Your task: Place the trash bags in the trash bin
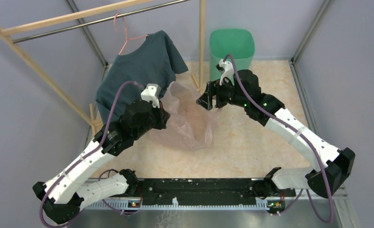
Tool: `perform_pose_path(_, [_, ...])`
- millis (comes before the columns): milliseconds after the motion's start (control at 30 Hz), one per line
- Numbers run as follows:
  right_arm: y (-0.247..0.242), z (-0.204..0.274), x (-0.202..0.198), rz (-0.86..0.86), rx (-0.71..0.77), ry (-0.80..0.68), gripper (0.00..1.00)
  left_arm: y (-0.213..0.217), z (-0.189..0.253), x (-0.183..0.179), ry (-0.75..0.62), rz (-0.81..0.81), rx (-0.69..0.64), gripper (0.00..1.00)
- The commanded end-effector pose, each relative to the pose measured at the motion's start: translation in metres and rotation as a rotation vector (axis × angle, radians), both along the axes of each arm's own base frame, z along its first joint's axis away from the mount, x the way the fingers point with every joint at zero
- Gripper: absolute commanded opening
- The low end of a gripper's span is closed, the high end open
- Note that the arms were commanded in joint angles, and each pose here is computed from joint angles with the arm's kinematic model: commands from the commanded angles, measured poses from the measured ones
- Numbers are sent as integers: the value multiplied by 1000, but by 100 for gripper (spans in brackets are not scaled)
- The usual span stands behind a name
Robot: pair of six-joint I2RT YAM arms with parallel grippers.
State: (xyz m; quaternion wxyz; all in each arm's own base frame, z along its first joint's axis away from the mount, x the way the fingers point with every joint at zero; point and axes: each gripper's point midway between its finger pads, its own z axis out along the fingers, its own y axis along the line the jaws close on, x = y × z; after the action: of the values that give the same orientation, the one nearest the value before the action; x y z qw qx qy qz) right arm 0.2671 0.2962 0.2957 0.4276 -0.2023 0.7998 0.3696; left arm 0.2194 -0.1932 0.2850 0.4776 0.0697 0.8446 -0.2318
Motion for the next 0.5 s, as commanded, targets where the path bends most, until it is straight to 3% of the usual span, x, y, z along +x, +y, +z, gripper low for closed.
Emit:
perform_pose_path(0, [-36,37,29,-165,-94,-157,76,16,-11,8,-75,19,106,0])
perform_pose_path(100, [-66,55,45,-288,-125,-218,88,14,-27,7,-61,-4,131,0])
perform_pose_path(233, [-114,75,73,-499,-138,-280,93,1,-41,-1,-22,-82,120,0])
perform_pose_path(467, [-187,80,140,-768,-97,-240,93,-17,-62,-15,48,-177,68,0])
